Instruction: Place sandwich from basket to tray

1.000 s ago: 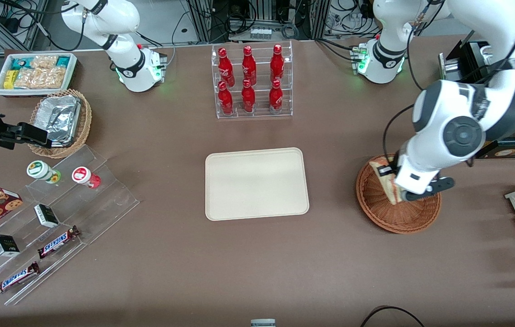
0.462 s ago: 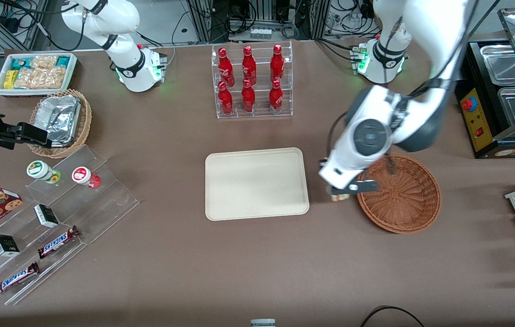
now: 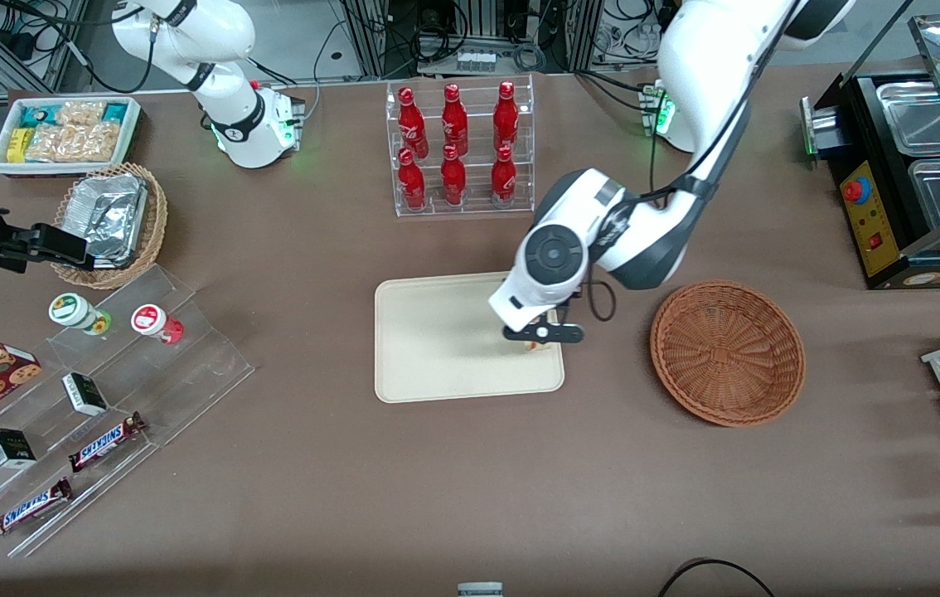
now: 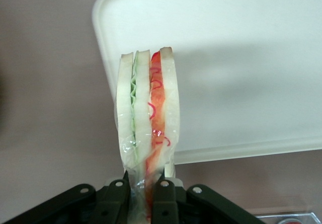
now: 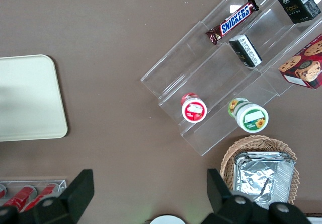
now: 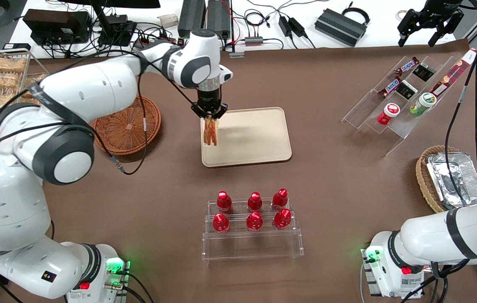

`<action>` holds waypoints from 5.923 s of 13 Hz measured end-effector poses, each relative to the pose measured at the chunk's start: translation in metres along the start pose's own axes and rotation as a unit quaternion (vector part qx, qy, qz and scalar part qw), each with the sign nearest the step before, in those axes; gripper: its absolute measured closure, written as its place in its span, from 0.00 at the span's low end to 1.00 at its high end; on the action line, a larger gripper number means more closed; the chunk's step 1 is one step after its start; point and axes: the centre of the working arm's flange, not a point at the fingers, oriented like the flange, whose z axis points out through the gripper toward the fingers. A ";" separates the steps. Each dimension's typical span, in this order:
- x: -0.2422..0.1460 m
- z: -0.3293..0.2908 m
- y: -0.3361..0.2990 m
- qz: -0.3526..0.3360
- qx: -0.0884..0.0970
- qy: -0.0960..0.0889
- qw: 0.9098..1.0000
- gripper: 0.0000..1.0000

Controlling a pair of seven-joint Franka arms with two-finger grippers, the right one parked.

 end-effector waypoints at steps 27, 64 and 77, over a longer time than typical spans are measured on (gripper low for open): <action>0.015 0.077 0.076 -0.070 -0.045 0.032 0.996 0.79; -0.024 -0.203 -0.292 -0.008 0.020 0.008 1.000 0.00; -0.096 -0.257 -0.376 -0.049 0.018 0.034 0.998 0.00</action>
